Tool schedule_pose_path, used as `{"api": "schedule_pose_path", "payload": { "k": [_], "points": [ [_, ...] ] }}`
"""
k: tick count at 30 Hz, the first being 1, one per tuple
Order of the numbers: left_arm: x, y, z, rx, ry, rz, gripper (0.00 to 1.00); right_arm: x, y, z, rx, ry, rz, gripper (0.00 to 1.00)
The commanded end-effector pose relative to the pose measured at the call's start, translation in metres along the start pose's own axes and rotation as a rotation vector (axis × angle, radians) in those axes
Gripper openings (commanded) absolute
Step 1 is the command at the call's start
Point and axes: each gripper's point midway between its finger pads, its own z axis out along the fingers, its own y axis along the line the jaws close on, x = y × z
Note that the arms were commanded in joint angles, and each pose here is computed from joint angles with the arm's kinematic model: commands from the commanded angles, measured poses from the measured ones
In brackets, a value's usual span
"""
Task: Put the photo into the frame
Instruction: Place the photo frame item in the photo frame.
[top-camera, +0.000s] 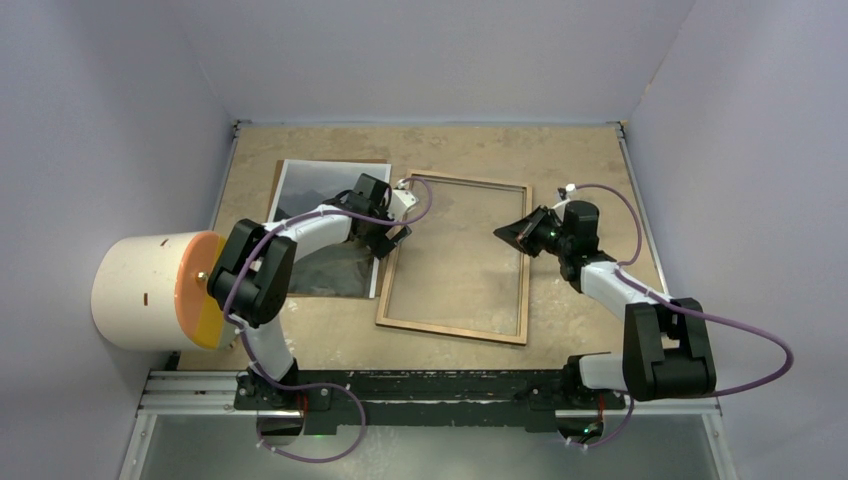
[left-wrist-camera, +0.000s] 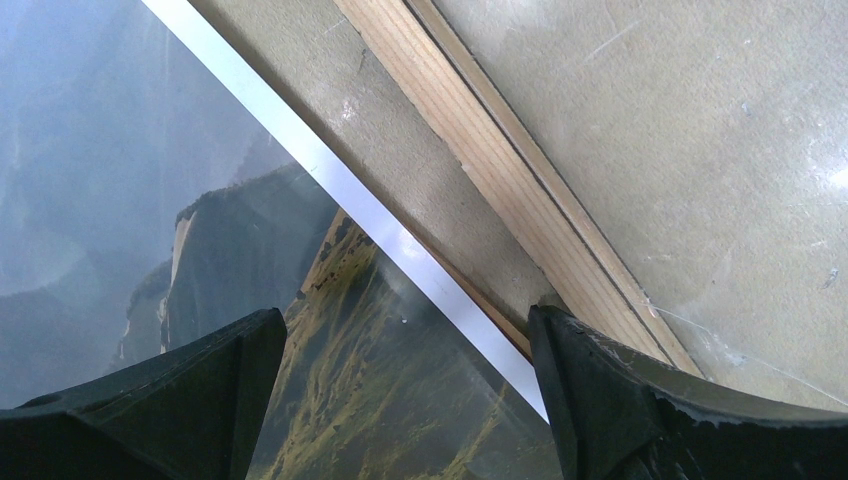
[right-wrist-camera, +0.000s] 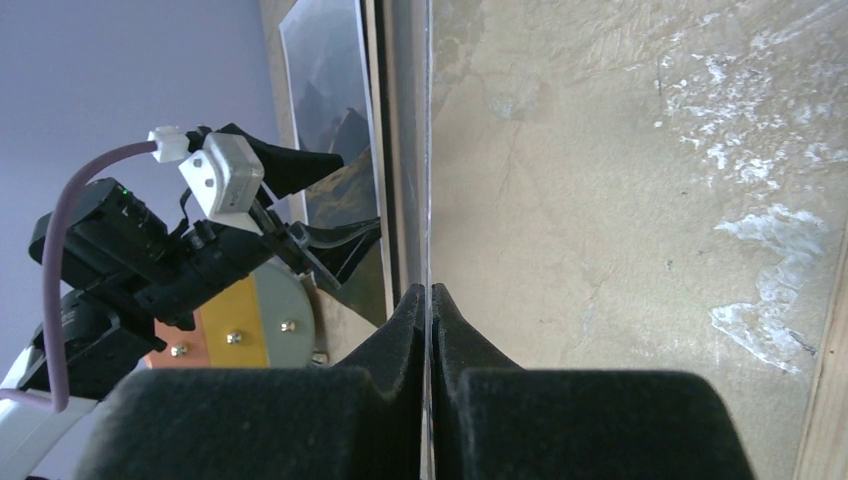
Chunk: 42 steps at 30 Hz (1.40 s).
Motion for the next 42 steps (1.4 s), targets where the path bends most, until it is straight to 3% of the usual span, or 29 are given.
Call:
{"api": "schedule_pose_path", "payload": {
  "k": [1, 17, 28, 32, 42],
  "points": [
    [-0.010, -0.008, 0.002, 0.046, -0.023, -0.014, 0.98, 0.003, -0.012, 0.002, 0.038, 0.003, -0.032, 0.00],
    [-0.007, -0.007, 0.003, 0.032, -0.013, 0.006, 0.98, -0.010, -0.035, 0.012, 0.110, -0.051, -0.119, 0.01],
    [-0.006, -0.006, 0.002, 0.029, -0.016, 0.006, 0.98, -0.012, -0.049, 0.017, 0.184, -0.028, -0.186, 0.68],
    [-0.006, -0.006, 0.002, 0.029, -0.016, 0.007, 0.98, -0.012, -0.053, 0.018, 0.224, -0.020, -0.211, 0.86],
    [-0.006, -0.007, 0.002, 0.031, -0.013, 0.010, 0.98, -0.011, -0.055, 0.023, 0.341, -0.007, -0.292, 0.99]
  ]
}}
